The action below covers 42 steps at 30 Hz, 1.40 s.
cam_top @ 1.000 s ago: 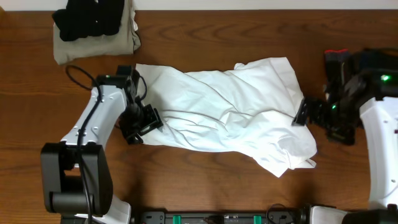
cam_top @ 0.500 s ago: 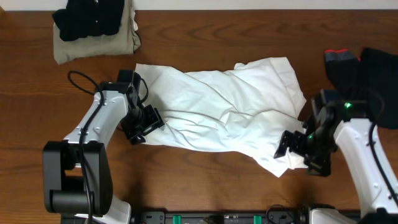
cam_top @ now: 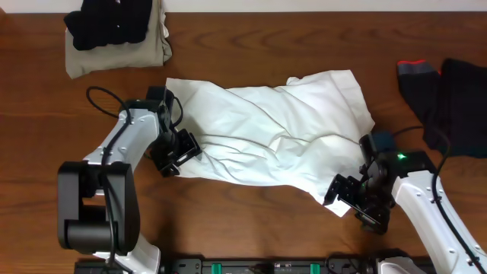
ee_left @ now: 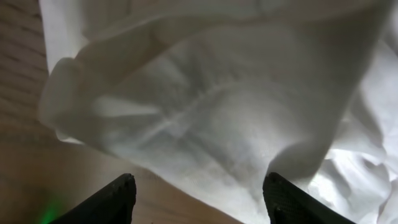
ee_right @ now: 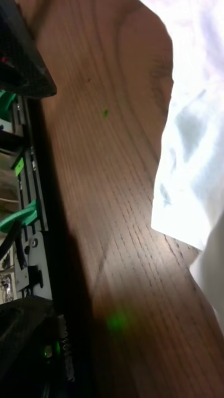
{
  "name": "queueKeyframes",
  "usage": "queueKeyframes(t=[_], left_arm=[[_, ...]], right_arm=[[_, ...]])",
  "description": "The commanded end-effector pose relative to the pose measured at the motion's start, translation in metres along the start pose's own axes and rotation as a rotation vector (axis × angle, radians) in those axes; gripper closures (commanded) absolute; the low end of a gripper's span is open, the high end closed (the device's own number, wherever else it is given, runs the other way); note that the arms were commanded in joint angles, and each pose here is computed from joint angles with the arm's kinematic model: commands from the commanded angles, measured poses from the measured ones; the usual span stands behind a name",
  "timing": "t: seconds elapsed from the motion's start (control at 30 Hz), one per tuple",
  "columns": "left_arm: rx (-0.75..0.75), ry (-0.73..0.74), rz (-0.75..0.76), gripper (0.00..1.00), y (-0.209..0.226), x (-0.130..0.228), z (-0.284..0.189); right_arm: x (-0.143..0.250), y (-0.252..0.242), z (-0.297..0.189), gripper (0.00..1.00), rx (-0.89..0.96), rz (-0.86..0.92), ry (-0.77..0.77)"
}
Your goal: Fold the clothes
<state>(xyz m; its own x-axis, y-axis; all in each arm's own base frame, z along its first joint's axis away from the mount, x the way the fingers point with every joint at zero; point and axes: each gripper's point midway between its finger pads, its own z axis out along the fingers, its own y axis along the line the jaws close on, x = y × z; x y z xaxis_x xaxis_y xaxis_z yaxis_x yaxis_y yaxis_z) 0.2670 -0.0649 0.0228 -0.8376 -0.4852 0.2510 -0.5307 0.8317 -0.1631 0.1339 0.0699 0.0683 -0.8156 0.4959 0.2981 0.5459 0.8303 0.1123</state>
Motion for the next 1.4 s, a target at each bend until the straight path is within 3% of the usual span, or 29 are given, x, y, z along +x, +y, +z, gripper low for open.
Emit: queueKeyframes(t=[0.0, 0.37, 0.8, 1.37], left_arm=[[-0.019, 0.011, -0.018, 0.34, 0.003, -0.001, 0.007], [-0.016, 0.007, -0.016, 0.38, 0.002, -0.003, 0.008], [-0.014, 0.004, -0.015, 0.39, 0.002, -0.004, 0.008], [-0.015, 0.005, -0.015, 0.39, 0.002, -0.003, 0.008]], right_arm=[[0.001, 0.002, 0.003, 0.01, -0.005, 0.027, -0.008], [-0.014, 0.005, 0.026, 0.02, -0.049, 0.084, -0.060], [-0.033, -0.016, 0.043, 0.05, 0.040, 0.217, -0.145], [-0.044, -0.020, 0.059, 0.12, 0.101, 0.256, -0.132]])
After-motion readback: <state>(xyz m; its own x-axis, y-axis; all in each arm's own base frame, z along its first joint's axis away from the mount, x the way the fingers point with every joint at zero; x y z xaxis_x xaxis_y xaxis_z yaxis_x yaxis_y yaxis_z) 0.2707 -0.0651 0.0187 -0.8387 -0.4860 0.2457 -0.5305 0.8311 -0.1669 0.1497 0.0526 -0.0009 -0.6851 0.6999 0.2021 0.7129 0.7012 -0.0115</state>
